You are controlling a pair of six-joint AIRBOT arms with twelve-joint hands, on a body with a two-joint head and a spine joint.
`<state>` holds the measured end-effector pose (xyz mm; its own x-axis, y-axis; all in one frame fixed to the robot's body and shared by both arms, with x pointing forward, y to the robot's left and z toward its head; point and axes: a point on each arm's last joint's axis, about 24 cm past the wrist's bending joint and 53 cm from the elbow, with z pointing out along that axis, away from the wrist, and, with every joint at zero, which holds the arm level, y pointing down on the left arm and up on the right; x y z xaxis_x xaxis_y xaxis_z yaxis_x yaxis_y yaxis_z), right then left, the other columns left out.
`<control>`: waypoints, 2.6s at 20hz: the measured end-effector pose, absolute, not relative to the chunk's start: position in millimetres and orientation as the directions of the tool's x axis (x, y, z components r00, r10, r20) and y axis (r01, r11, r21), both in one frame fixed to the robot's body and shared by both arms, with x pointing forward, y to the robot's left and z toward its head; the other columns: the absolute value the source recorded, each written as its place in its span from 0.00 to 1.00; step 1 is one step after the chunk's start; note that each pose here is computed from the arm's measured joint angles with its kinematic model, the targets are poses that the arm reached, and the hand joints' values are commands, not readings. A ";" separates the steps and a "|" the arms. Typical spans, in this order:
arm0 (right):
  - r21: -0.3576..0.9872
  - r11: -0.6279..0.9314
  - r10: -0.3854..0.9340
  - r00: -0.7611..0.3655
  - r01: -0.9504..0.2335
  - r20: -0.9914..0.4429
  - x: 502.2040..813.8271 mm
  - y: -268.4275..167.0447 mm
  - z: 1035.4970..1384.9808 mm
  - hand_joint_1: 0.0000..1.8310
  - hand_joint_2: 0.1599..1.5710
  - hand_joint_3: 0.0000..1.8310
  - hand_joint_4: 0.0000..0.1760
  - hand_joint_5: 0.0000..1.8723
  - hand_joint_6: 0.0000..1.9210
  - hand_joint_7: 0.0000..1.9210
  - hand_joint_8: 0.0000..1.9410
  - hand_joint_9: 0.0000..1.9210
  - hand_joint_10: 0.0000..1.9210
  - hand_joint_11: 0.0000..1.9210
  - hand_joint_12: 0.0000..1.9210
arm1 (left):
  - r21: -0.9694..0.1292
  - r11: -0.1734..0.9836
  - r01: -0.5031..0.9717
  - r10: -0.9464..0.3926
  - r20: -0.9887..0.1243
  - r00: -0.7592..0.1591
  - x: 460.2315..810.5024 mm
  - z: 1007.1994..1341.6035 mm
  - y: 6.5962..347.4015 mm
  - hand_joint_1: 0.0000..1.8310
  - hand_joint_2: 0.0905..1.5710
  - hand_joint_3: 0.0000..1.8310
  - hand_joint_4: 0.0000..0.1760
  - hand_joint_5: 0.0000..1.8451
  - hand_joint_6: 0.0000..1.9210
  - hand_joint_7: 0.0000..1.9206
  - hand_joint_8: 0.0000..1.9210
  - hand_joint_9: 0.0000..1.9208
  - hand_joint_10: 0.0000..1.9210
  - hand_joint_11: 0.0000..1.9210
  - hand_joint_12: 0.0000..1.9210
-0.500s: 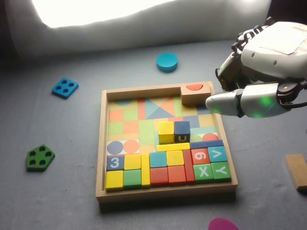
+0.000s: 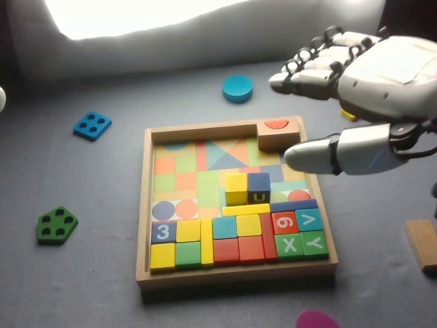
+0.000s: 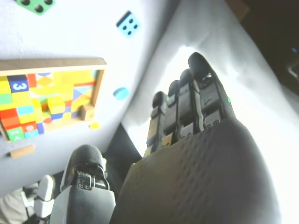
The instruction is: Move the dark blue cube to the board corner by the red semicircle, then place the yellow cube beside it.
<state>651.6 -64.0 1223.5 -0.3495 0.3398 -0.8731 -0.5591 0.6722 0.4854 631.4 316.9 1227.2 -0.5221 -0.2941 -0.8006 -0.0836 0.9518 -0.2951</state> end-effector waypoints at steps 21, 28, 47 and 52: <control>0.453 0.684 0.227 -0.423 -0.572 -0.877 670.5 -16.6 1162.1 0.00 0.71 0.00 0.00 0.44 0.04 0.11 0.00 0.02 0.00 0.00 0.00 | -0.297 0.951 -0.085 -0.297 -0.805 -0.513 632.6 1230.0 318.6 0.00 0.75 0.00 0.11 0.08 0.00 0.07 0.00 0.08 0.00 0.00 0.33; 0.447 0.676 0.223 -0.417 -0.585 -0.881 667.7 -9.2 1160.8 0.00 0.71 0.00 0.00 0.44 0.03 0.12 0.00 0.03 0.01 0.01 0.01 | -0.297 0.951 -0.085 -0.297 -0.805 -0.513 632.6 1230.0 318.6 0.00 0.76 0.00 0.13 0.07 0.00 0.07 0.00 0.07 0.00 0.00 0.32; 0.437 0.670 0.197 -0.424 -0.600 -0.884 659.1 -1.1 1151.0 0.00 0.71 0.00 0.00 0.46 0.00 0.13 0.00 0.03 0.00 0.00 0.10 | -0.297 0.951 -0.085 -0.297 -0.805 -0.513 632.6 1230.0 318.6 0.00 0.76 0.00 0.09 0.08 0.00 0.06 0.00 0.07 0.00 0.00 0.31; 0.431 0.674 0.190 -0.423 -0.600 -0.886 658.2 -2.7 1146.6 0.00 0.71 0.00 0.00 0.45 0.00 0.13 0.00 0.05 0.01 0.00 0.13 | -0.296 0.951 -0.086 -0.297 -0.805 -0.514 632.5 1229.9 318.7 0.00 0.76 0.00 0.09 0.08 0.00 0.06 0.00 0.07 0.00 0.00 0.30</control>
